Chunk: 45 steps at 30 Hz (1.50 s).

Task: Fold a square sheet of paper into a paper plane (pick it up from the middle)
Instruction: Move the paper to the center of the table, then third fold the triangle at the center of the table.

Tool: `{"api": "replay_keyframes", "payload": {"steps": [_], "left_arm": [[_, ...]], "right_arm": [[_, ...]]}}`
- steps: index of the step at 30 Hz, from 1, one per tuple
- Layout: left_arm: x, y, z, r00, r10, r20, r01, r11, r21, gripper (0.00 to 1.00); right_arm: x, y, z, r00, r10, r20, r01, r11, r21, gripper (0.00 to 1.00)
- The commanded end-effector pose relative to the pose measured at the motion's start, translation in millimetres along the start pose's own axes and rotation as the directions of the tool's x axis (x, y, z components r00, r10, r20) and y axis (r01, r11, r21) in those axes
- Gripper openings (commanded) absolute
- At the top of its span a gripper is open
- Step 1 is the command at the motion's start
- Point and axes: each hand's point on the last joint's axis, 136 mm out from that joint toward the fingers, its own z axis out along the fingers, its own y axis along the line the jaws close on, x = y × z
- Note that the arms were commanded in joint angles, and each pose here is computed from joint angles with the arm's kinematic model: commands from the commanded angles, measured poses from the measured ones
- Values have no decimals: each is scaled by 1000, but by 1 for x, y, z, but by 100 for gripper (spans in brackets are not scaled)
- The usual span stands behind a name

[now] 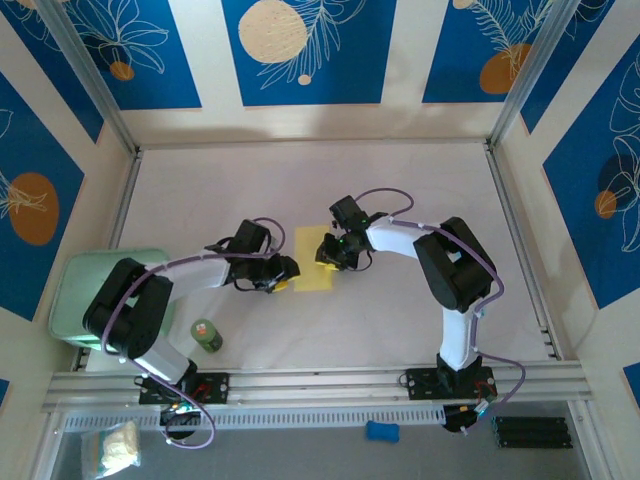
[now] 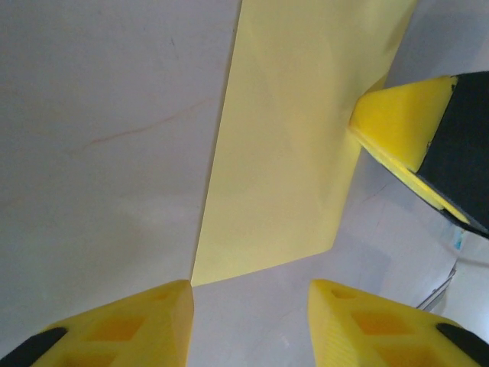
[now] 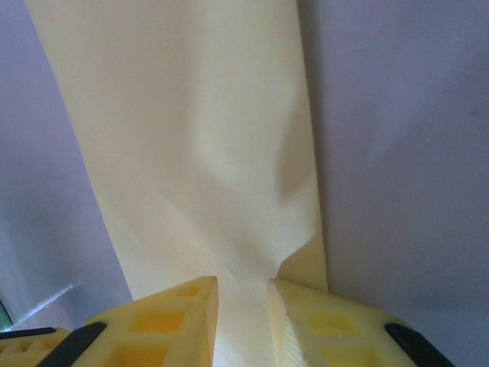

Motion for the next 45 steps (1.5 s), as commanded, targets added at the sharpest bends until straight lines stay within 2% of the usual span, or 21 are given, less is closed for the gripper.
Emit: {"api": "replay_keyframes", "payload": {"steps": [1, 11, 16, 23, 34, 39, 45], "left_arm": [[5, 2, 3, 999, 30, -21, -31, 999, -43, 43], [8, 5, 12, 999, 38, -30, -41, 996, -76, 43], [6, 8, 15, 998, 57, -28, -60, 993, -105, 37], [1, 8, 22, 998, 59, -30, -62, 992, -114, 35], [0, -9, 31, 995, 85, -45, -88, 993, -76, 32], [0, -9, 35, 994, 100, -48, -104, 988, -113, 33], [-3, -20, 31, 991, 126, -33, -129, 988, -89, 34]], "right_arm": [[9, -24, 11, 999, 22, -48, -18, 997, 80, 25], [11, -33, 15, 997, 56, -57, -50, 994, 102, 25], [11, -34, 16, 996, 62, -61, -55, 993, 101, 25], [11, -36, 16, 996, 66, -64, -59, 993, 103, 25], [13, -41, 20, 994, 76, -76, -68, 993, 100, 25], [15, -43, 24, 993, 79, -83, -71, 993, 97, 24], [15, -45, 24, 993, 84, -84, -76, 992, 96, 24]]}}
